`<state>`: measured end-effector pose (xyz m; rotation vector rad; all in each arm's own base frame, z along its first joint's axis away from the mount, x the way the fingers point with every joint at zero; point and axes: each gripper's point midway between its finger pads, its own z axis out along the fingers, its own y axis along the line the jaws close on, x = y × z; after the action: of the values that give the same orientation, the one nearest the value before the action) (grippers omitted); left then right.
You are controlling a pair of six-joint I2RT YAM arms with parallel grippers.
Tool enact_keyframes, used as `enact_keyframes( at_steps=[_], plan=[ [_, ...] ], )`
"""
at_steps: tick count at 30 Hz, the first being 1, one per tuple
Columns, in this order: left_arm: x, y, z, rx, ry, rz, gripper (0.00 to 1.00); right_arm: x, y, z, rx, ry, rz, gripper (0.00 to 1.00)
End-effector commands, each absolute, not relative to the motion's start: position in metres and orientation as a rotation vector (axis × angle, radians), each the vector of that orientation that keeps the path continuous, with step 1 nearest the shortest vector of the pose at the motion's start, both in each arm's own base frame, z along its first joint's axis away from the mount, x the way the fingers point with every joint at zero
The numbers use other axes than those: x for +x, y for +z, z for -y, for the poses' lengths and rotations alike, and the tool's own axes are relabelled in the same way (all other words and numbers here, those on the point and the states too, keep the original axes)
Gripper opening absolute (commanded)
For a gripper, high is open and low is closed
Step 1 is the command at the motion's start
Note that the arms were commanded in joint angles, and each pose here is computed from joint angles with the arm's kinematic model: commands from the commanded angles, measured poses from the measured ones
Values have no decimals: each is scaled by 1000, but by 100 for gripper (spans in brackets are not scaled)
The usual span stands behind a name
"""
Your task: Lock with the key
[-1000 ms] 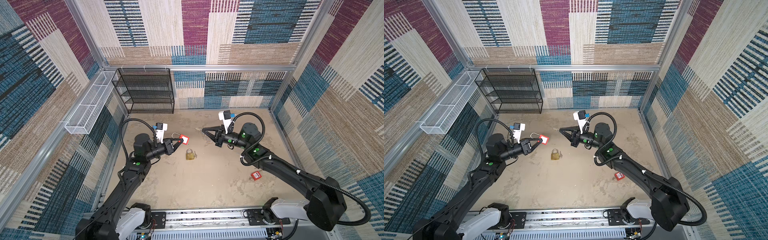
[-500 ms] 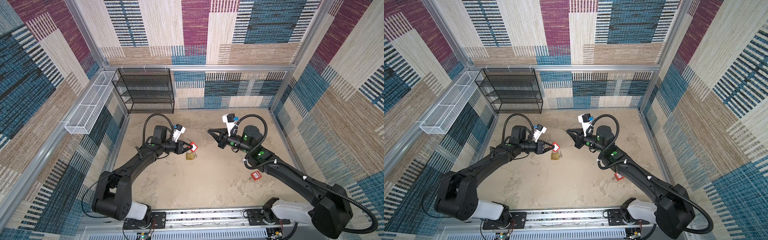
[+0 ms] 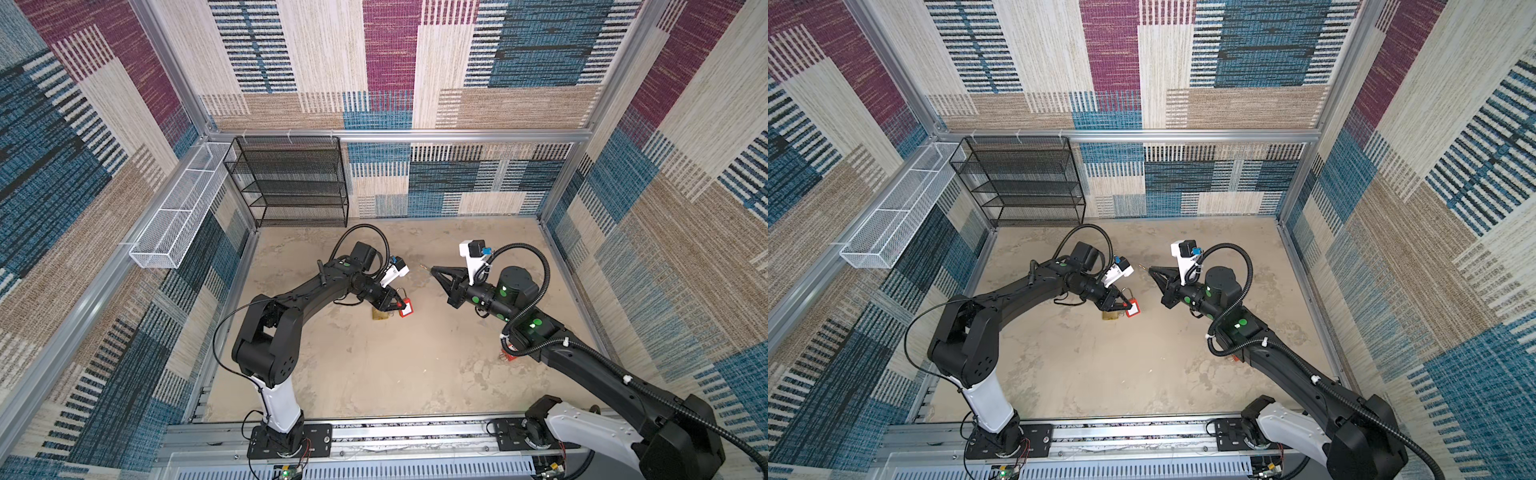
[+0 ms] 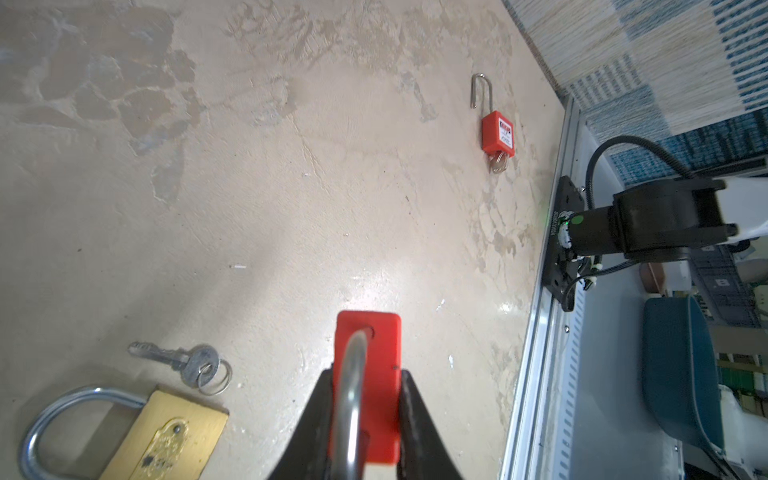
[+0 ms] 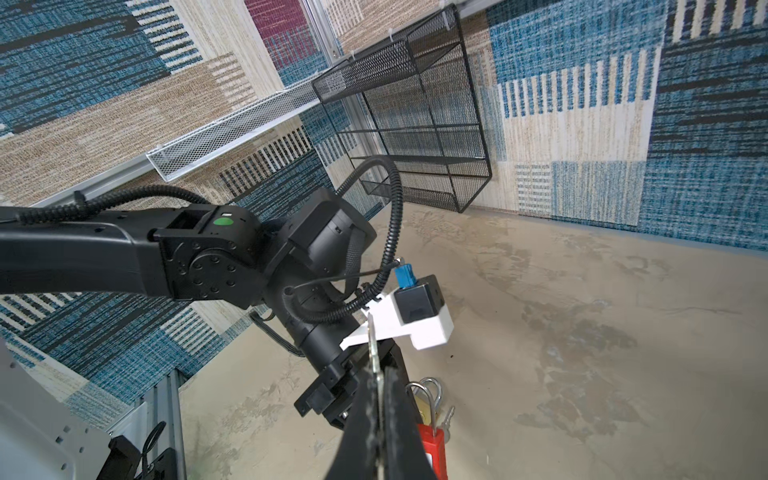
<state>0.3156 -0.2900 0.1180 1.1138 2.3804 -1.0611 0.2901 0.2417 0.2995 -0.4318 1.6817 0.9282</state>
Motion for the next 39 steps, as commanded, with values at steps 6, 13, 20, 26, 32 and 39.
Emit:
enact_keyframes(
  at_steps=[6,13,20,26,32,39],
  plan=[
    [319,102,287,1318,-948,-2403,0,300,278,-218,-354,816,-1716,0],
    [321,84,295,1393,-918,-2431,0,306,268,-199,-314,769,-1743,0],
    [324,68,303,1421,-935,-2447,0,308,261,-190,-324,742,-1767,0],
    [331,58,303,1418,-896,-2476,0,312,262,-191,-353,740,-1780,0],
    [338,52,305,1410,-887,-2489,1,313,264,-191,-355,736,-1783,0],
    [337,40,305,1411,-889,-2518,5,312,264,-188,-376,703,-1795,0]
  ],
)
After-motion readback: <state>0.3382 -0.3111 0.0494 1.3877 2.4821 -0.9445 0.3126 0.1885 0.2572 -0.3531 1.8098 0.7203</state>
